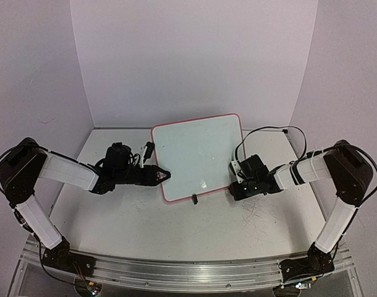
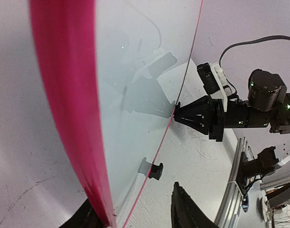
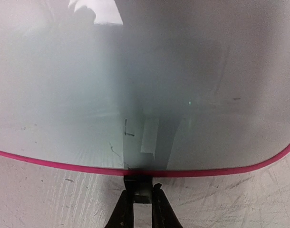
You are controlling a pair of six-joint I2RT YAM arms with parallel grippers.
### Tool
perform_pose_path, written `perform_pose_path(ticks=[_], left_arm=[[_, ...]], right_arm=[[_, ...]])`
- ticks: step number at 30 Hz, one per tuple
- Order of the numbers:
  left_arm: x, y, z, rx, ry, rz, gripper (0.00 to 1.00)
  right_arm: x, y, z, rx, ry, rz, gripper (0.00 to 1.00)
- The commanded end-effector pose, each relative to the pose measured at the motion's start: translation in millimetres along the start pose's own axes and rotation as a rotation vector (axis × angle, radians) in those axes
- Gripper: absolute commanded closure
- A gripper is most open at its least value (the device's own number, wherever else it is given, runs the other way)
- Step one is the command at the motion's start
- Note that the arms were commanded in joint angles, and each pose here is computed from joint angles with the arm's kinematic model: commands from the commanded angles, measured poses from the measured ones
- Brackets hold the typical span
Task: Write a sentence on the whiteboard
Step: Adjust the whiteboard at the center of the board.
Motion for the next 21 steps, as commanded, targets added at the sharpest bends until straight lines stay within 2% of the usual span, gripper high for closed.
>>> perform_pose_path(ticks=[1,4,7,16,21], left_arm=[[-19,-5,-18,0.053,-0.133,-0.070,0.61],[-17,-10,-12,0.040,-0.134,-0.060,0.73],[-13,-14,-6,0.034,-0.128,-0.047,0.81],[-8,-22,-2,0.053,-0.118,-0.041,0.91],[2,-13,10,0.006,-0.096,-0.052,0.92]], right_arm=[[-26,9,23,-0.068,0.016,-0.113,0.95],[-27,8,30,-0.073,0.027,-0.118,0.97],[-30,9,36,-0.081,0.026,-0.126,1.00],[-33,8,43,-0.096,0.018,-0.134,1.00],[-33,11,37,-0.059,-0.002,-0.138,0.99]])
Point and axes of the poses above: each gripper's point midway between its finger pads, its own y axis back along the fingers, its own z axis along the line the jaws close on, x = y × z, the point moved 3 cm from there along y, back along the fingers, and after that the axes turned 13 degrees about y, right-handed, at the moved point
